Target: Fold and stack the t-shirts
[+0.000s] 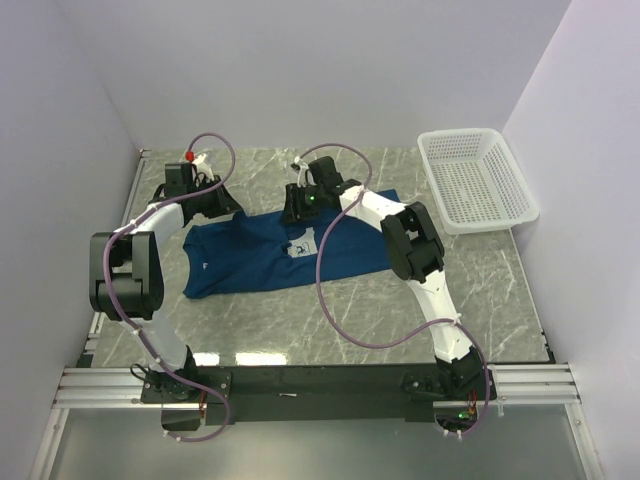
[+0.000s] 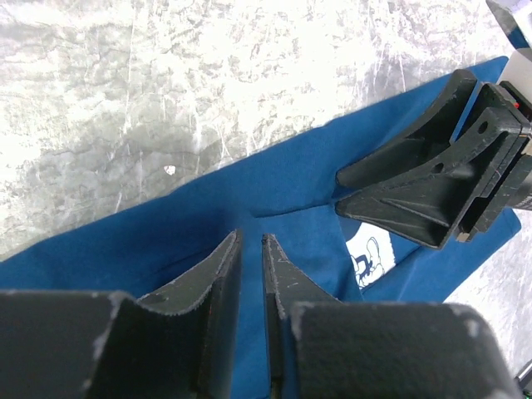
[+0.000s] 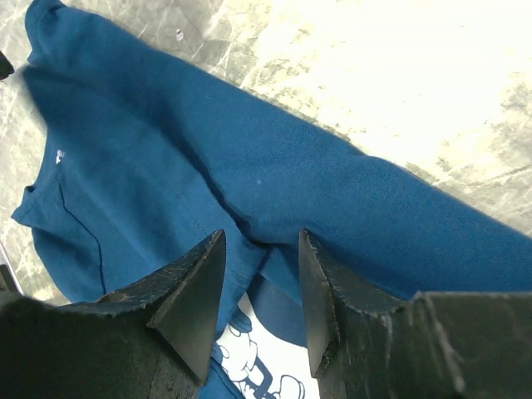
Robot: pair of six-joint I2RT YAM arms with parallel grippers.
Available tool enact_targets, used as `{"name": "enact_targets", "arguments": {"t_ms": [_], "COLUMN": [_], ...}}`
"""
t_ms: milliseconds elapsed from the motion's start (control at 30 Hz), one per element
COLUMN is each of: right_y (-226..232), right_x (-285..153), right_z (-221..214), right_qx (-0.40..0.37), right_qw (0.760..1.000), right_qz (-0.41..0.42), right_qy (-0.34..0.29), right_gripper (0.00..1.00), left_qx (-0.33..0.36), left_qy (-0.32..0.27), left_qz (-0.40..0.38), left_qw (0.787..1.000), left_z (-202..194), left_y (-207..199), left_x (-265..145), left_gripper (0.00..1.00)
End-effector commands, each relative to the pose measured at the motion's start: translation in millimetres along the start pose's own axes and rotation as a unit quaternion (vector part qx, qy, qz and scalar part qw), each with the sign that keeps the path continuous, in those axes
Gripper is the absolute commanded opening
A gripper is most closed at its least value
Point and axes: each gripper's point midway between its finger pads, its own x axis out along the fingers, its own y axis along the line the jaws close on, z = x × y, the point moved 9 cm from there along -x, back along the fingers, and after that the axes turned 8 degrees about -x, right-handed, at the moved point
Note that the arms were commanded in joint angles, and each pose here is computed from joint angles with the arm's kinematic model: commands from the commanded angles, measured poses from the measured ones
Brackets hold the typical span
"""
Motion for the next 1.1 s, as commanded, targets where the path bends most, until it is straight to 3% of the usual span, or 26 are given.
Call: {"name": "enact_targets", "arguments": {"t_ms": [0,400,767,900,1067], "right_y": [17.8,25.5,34.1,35.0,32.7], "right_x": [-7.0,-0.3,-9.1,-14.4,-26.2], "right_z": [20.4,10.2,18.6,23.8,37.0], "right_qx": [-0.015,-0.014,-0.018,-0.025,-0.035], "right_qw": [0.999,0.999,0.999,0.998,0.998], "right_qz": [0.019,0.030,0.041,0.039,0.029], "right_qy": [-0.025,-0.010,-0.023,-0.032,-0.053], "right_gripper": [0.48,0.43,0.25,0.14,0.09], "left_qx": [0.020,0.023,0.037,0.045,0.050], "left_qy": [-0.016,-0.022,-0.055,-0.077,-0.107], "left_qz": [-0.009,-0.007,0.002,0.000,-0.006], "left_qw": [1.000,0.999,0.998,0.996,0.993], "left_z": [6.4,5.9,8.6,9.5,4.6], "left_y": [-3.8,-6.2,-17.6,-26.5,-37.2], "left_x": [-1.5,-6.0,-31.1,-51.5,-79.0], "left_gripper": [0.21,0.21,0.21,0.21,0.21]}}
